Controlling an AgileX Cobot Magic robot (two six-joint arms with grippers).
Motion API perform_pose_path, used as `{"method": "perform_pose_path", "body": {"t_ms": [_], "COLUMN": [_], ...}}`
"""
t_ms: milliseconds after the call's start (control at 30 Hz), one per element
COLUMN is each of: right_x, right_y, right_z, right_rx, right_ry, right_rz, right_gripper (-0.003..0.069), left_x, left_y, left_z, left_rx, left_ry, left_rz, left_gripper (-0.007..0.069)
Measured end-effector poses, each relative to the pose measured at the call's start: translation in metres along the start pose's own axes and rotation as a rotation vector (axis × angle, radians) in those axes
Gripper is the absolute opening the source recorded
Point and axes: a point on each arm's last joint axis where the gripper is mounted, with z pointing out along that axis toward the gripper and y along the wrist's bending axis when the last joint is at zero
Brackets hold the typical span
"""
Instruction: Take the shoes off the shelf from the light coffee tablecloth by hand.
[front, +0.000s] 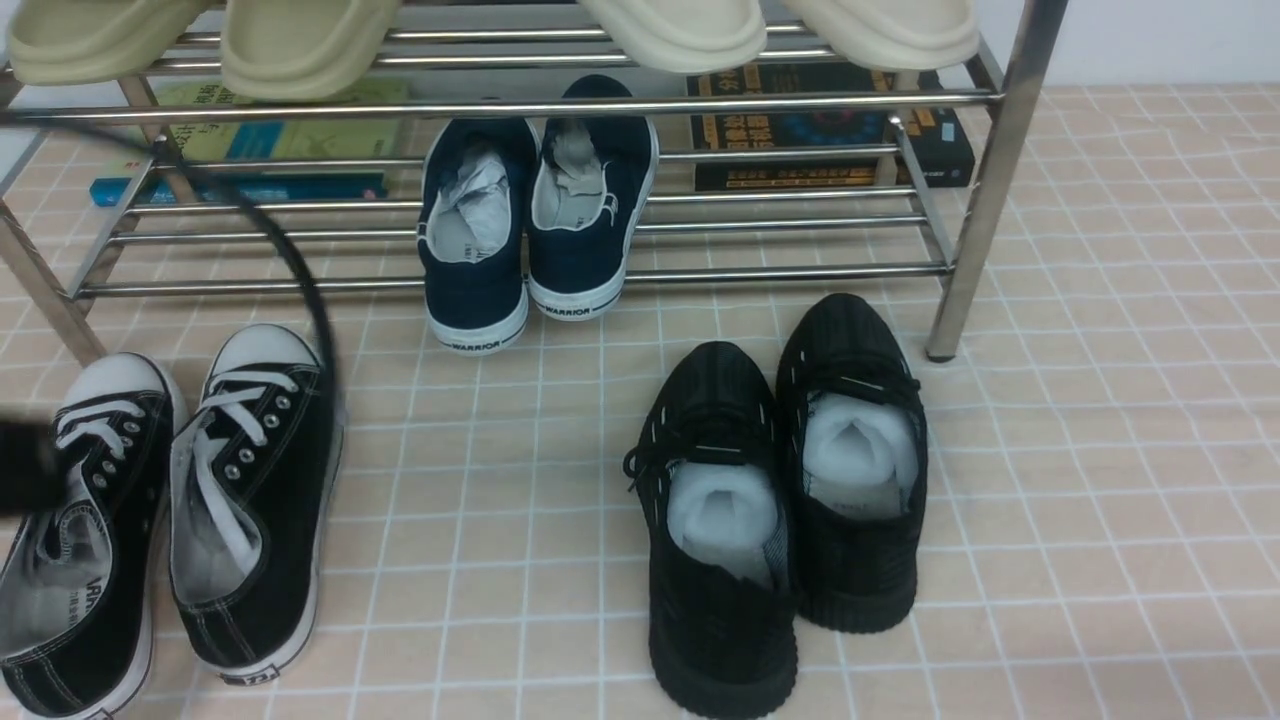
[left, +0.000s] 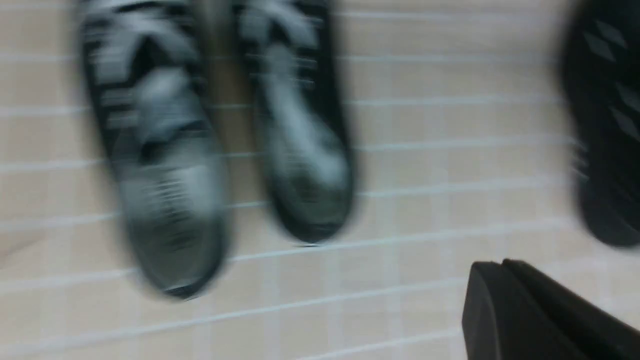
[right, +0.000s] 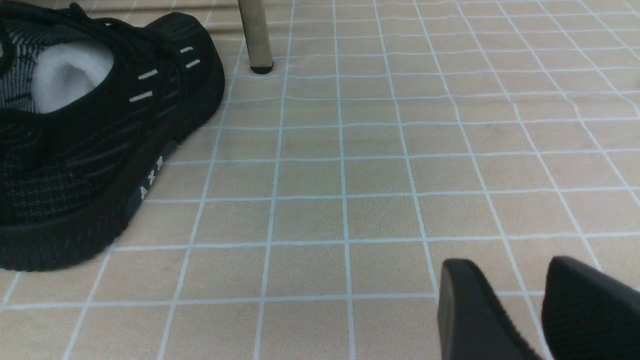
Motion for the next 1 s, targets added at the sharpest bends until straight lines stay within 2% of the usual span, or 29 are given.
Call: {"method": "perform_pose_path", "body": {"t_ms": [167,333,600,1000], "right_x": [0.000,0.000,0.000,0.000], "right_y": [0.000,0.000,0.000,0.000], "right_z": [0.000,0.000,0.000,0.000], "right_rx": [0.000,0.000,0.000,0.000], "right_ry": [0.000,0.000,0.000,0.000], "right_rz": [0.000,0.000,0.000,0.000], "right_gripper": [0.0240,0.0240,0.0240,0.0240], "left_x": [0.054,0.089,0.106,0.110], "left_y": [-0.027,-0.037,-0.039,-0.037], "left_z": [0.012,0.019,0.011,0.008], "left_rx": [0.242,0.310,0.193,0.136], "left_ry": [-0.022,-0.045,-0.307,-0.331], "left_rz": [0.125,0.132,0.158,0.220], "left_gripper": [0.0001,0.0001,0.0013,0.0024]}}
